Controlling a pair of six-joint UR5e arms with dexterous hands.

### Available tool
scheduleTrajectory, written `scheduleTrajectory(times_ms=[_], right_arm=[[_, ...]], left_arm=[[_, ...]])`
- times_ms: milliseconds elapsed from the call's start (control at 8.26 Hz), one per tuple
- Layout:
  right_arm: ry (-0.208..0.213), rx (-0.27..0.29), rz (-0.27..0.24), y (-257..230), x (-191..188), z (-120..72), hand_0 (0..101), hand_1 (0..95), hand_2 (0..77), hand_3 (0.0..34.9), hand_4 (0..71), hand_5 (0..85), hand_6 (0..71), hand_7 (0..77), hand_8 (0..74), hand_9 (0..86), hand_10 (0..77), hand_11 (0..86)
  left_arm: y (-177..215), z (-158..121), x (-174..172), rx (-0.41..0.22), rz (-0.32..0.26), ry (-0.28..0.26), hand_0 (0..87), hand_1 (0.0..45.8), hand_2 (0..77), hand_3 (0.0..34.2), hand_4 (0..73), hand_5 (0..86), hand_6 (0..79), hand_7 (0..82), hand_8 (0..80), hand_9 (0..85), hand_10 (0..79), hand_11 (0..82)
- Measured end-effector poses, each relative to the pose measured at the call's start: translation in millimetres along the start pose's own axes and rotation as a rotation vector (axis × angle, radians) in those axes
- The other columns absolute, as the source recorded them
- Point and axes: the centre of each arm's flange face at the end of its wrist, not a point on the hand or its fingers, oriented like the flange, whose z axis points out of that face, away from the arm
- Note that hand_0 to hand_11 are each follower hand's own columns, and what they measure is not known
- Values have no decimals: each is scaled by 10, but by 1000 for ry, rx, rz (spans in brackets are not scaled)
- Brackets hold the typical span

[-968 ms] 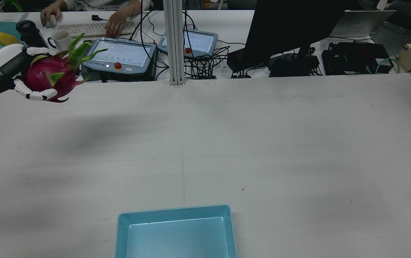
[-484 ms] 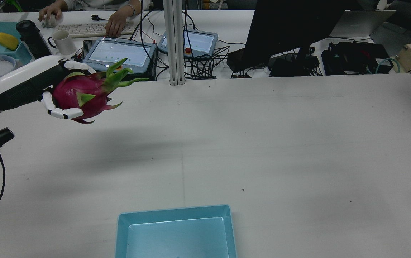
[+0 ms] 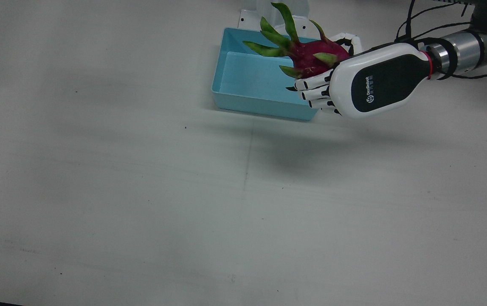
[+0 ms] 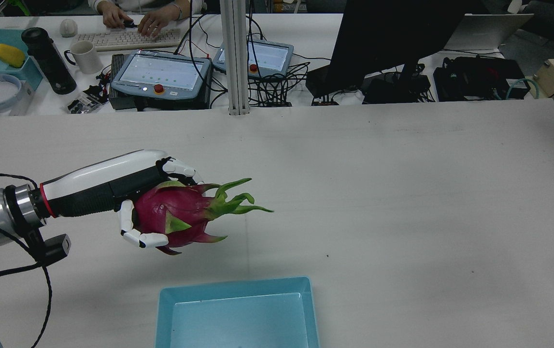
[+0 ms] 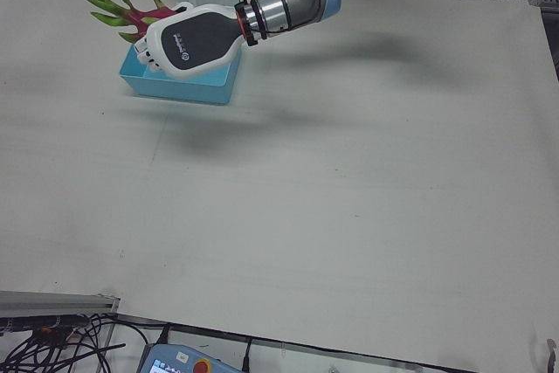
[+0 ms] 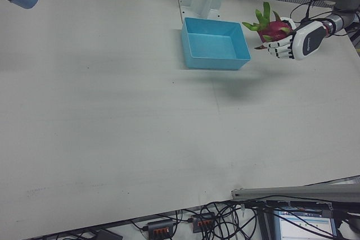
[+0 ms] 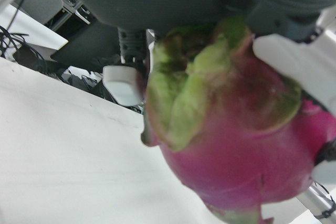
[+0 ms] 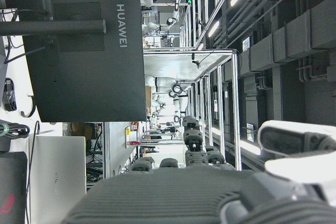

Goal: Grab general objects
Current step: 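Carry the dragon fruit with the left hand over the blue tray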

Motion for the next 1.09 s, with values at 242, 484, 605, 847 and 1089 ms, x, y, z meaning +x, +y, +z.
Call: scheduleTrajectory(times_ms=[242,484,605,847,1089], right_arm=[[0,0,0,0,0,0,0,60,747,0,0,0,0,0,0,5,0,5],[0,1,0,-1,0,-1,0,60,747,0,0,0,0,0,0,5,0,5],[0,1,0,-1,0,-1,0,60,747,0,0,0,0,0,0,5,0,5],[0,1,1,-1,0,-1,0,60,747,0,0,0,0,0,0,5,0,5],[0,1,0,-1,0,-1,0,60,747,0,0,0,0,0,0,5,0,5]], left_arm=[[417,174,37,-83,-24,-30,569,0,545,0,267,376,469,491,540,578,698,704],[793,367,200,-142,-18,-60,597,0,545,0,273,376,480,491,540,578,698,704],[979,473,290,-164,-6,-67,599,0,545,0,289,365,480,491,551,584,698,704],[1214,701,557,-185,7,-50,602,0,545,0,289,365,480,491,551,589,698,704],[1351,1020,729,-193,6,-35,602,0,545,0,295,365,480,491,556,589,698,704]])
